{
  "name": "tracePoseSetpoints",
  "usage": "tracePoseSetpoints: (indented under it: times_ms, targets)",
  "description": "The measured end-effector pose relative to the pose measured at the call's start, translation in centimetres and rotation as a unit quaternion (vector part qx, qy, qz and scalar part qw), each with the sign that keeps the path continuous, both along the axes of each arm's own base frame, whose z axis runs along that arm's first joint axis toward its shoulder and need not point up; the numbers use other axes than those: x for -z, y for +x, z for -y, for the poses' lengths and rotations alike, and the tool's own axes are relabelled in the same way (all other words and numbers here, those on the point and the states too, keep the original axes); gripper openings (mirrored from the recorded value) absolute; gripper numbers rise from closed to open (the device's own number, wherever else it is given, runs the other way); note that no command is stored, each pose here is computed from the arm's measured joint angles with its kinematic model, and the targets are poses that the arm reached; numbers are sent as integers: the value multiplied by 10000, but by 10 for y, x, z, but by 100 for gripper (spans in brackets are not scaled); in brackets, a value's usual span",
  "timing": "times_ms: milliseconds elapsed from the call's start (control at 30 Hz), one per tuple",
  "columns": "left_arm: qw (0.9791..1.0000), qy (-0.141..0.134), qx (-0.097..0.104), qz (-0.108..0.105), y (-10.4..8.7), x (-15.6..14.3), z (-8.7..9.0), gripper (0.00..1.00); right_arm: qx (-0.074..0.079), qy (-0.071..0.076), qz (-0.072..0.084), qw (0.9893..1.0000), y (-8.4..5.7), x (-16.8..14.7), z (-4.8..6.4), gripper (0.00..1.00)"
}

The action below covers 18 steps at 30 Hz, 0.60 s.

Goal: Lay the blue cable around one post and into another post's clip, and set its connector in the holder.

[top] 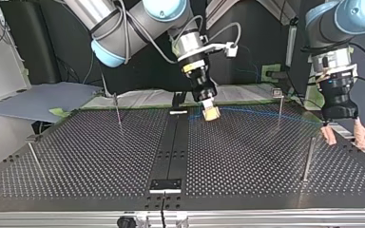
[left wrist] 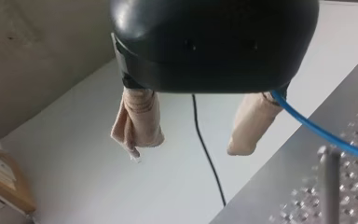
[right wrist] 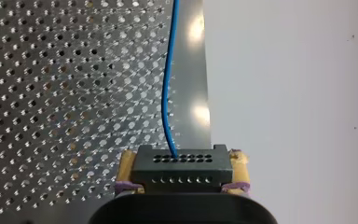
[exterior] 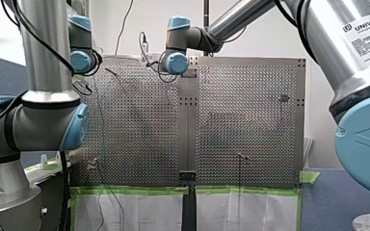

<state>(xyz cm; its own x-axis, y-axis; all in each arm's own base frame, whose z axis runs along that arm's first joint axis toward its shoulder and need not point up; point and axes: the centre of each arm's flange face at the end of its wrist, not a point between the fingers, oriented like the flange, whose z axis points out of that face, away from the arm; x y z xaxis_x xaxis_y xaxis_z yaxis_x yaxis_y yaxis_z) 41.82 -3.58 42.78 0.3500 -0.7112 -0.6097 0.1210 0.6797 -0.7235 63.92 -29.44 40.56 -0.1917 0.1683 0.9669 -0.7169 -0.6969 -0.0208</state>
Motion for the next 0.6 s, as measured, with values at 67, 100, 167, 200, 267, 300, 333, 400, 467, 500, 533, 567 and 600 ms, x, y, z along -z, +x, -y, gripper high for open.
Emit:
tracePoseSetpoints:
  times_ms: [67,100,167,200,267,300,333,400,467,500,533,567,600]
  targets:
    - [10000,-29,-13,26,6,4,-9,100,-34,-21,64,10000,3,-4,0,0]
    - [10000,-32,-17,38,9,5,-12,100,-53,-35,95,9999,4,-6,1,0]
    - [10000,-40,-19,85,14,7,-21,100,-96,-59,163,9998,7,-10,2,0]
    - [9999,-45,-28,123,16,7,-25,100,-110,-65,190,9997,8,-12,2,0]
    - [9997,-68,-72,223,19,5,-35,100,-133,-77,239,9996,12,-14,4,0]
    - [9996,-79,-99,264,20,5,-39,100,-140,-82,256,9995,13,-15,5,0]
    - [9994,-95,-139,308,22,5,-46,100,-148,-87,274,9995,15,-15,6,0]
    - [9991,-117,-198,365,25,7,-55,100,-156,-95,295,9994,19,-17,8,0]
    - [9987,-126,-262,427,29,8,-66,100,-162,-96,306,9994,22,-18,10,0]
    - [9984,-120,-298,462,30,8,-71,100,-164,-99,311,9993,23,-18,10,0]
    - [9981,-112,-351,496,30,8,-77,100,-166,-104,323,9993,25,-20,11,0]
    - [9978,-106,-391,516,30,8,-82,100,-166,-109,333,9992,26,-21,12,0]
    - [9976,-104,-422,533,31,8,-86,100,-167,-117,347,9992,26,-22,13,0]
